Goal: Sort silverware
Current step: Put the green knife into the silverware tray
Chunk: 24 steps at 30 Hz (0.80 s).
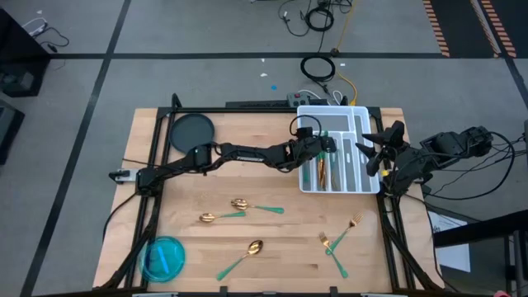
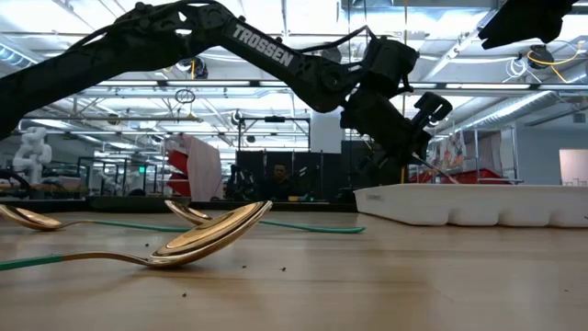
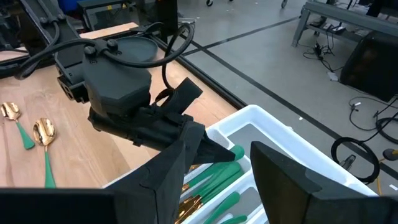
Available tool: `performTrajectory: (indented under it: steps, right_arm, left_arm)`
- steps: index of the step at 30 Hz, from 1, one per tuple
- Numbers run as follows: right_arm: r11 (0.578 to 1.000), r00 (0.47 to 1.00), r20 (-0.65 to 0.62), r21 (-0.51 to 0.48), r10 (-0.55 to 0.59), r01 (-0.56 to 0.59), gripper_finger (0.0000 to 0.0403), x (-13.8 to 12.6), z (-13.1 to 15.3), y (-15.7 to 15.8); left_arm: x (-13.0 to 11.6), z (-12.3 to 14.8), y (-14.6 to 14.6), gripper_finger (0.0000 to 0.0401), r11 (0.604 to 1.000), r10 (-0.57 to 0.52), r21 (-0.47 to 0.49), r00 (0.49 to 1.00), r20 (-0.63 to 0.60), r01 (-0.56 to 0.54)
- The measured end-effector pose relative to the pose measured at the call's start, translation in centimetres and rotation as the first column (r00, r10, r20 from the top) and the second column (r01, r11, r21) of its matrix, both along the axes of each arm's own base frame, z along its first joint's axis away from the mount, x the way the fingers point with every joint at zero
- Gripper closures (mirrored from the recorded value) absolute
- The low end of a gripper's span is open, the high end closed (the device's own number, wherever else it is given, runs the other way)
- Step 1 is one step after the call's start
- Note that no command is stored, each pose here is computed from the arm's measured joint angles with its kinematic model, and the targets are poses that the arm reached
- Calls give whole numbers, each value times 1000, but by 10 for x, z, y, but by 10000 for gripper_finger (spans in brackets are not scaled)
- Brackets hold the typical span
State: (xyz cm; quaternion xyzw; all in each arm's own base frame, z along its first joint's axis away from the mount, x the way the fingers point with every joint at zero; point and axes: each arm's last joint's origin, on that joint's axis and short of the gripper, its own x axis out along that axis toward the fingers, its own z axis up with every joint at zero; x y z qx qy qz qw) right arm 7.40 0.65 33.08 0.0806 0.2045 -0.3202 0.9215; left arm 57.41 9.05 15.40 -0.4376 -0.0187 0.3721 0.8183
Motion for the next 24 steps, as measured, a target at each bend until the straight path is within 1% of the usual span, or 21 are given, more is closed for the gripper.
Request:
performTrajectory:
  steps: [8, 12, 15, 17, 20, 24]
  right_arm:
    - [1000, 1000, -5, -7, 4, -4, 227, 0, 0, 0]
    - [1000, 1000, -5, -6, 4, -4, 227, 0, 0, 0]
    - [1000, 1000, -5, -6, 4, -4, 227, 0, 0, 0]
    - [1000, 1000, -5, -6, 5, -5, 227, 0, 0, 0]
    - [1000, 1000, -5, -6, 5, -5, 227, 0, 0, 0]
    - [1000, 1000, -5, -5, 6, -6, 227, 0, 0, 0]
  left_arm:
    - [0, 0, -1, 383, 1000, 10, 2, 1000, -2, -10]
    - [-2, -3, -1, 382, 999, 29, 16, 999, -46, -29]
    - [-4, -12, 0, 381, 998, 60, 21, 994, -95, -58]
    - [-3, -18, 1, 380, 998, 66, 20, 994, -92, -64]
    - [-2, -26, 0, 379, 998, 56, -22, 996, -74, -57]
    - [-2, -29, 0, 378, 997, 55, -44, 997, -60, -57]
